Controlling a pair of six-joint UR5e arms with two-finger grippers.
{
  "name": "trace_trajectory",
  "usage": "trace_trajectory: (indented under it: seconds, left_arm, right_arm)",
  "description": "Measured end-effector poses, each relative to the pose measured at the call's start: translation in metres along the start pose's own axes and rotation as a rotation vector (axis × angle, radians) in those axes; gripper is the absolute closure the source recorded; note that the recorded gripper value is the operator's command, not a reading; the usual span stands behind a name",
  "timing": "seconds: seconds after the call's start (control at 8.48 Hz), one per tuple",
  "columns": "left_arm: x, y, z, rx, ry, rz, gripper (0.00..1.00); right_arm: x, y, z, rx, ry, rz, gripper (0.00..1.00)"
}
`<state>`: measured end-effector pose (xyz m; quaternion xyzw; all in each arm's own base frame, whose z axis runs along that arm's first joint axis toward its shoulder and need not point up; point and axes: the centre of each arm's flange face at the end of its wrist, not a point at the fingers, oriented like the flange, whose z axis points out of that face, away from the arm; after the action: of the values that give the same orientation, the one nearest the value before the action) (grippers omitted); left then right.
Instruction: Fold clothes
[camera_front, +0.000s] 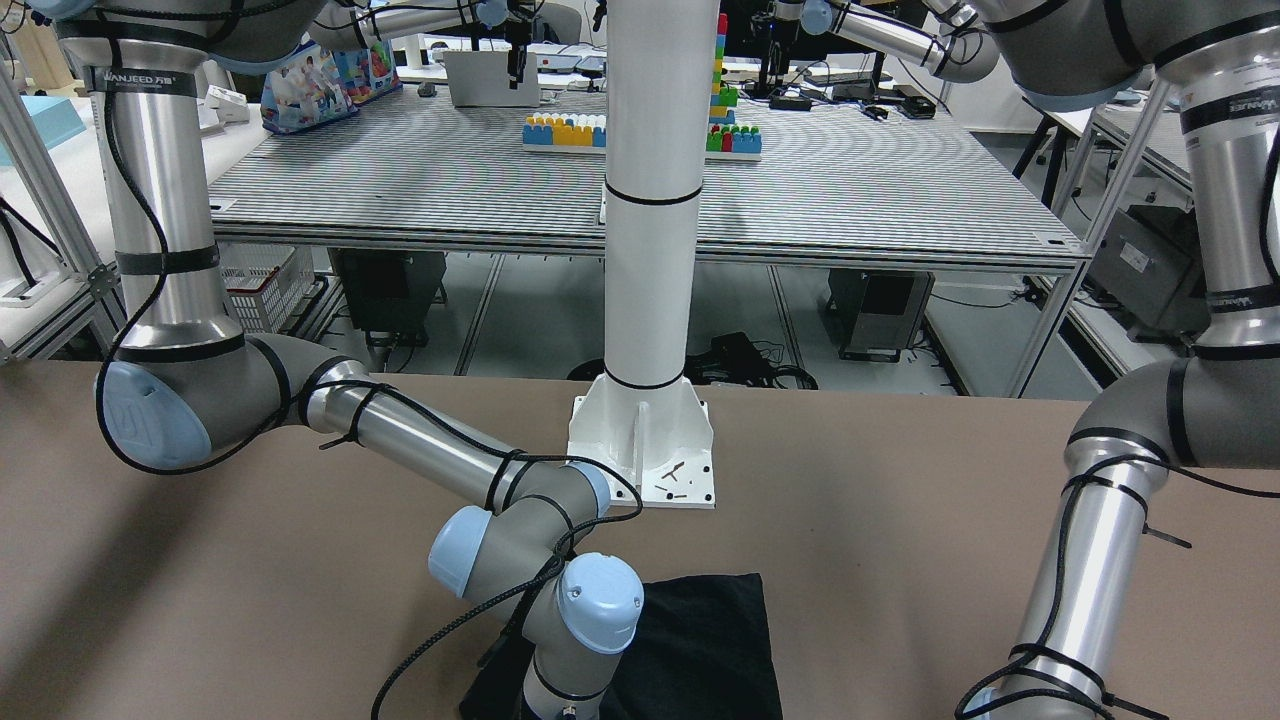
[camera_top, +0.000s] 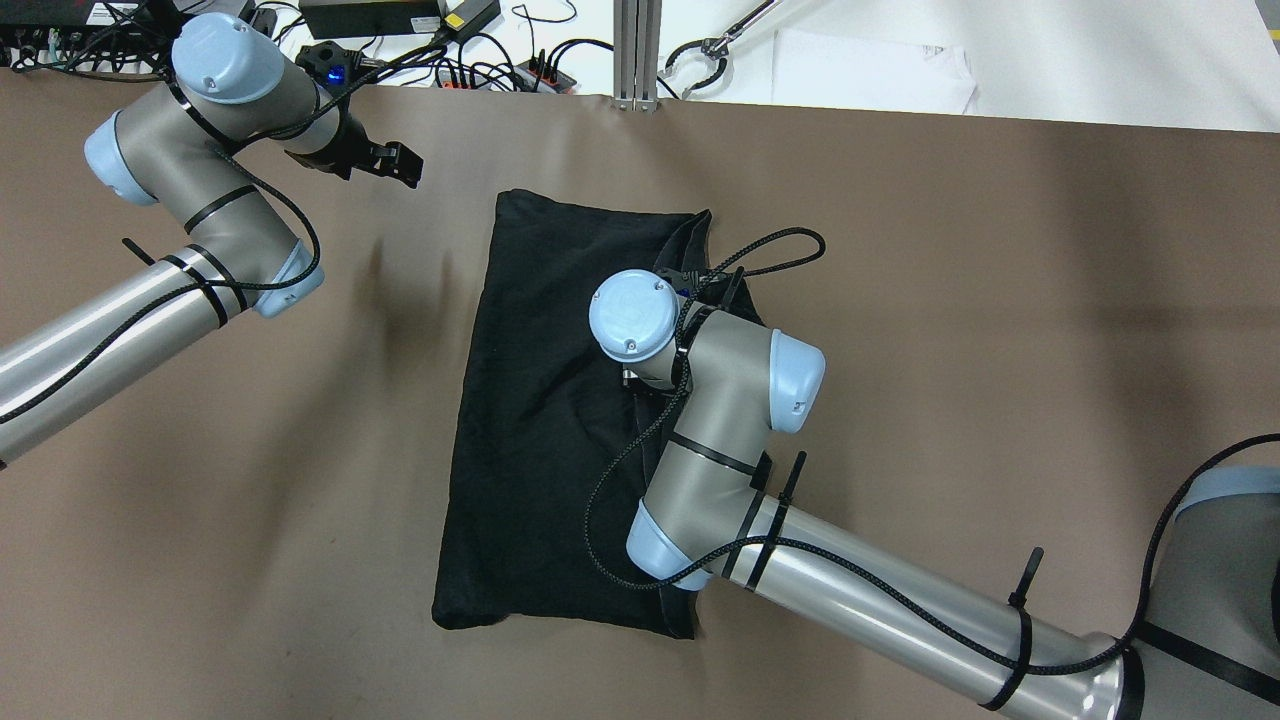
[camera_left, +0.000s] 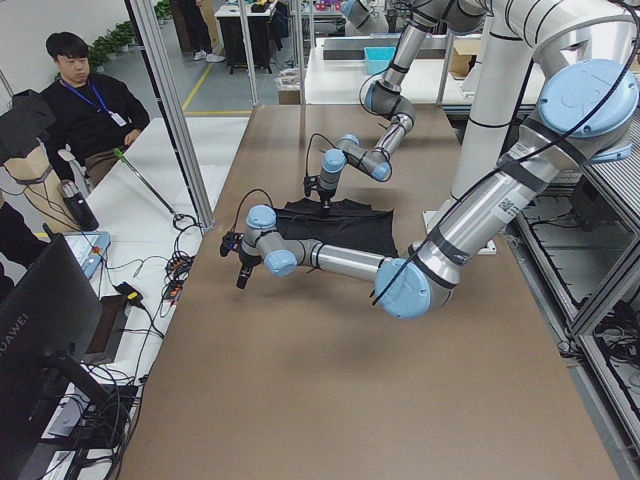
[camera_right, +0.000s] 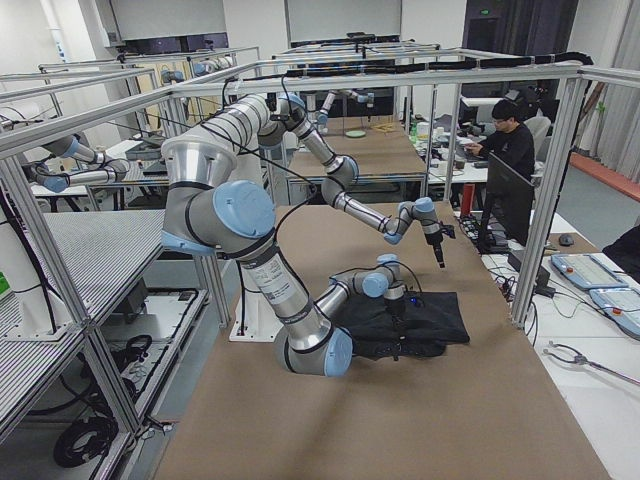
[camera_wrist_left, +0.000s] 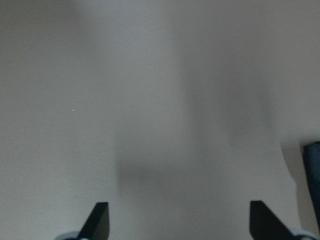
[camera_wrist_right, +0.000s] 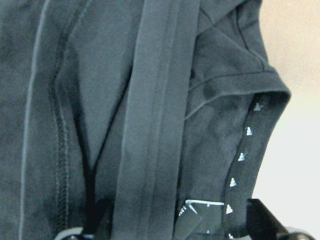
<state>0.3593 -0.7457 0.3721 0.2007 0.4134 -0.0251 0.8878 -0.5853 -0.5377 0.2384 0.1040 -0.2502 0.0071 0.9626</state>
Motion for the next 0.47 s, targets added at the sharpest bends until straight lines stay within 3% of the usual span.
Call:
trace_trajectory:
  seconds: [0.47]
  left_arm:
    - [-0.001,0.001,0.000,-0.001,0.000,0.000,0.00]
  right_arm:
    - [0.054,0.010,-0.007,-0.007,0.021,-0.048,0.05]
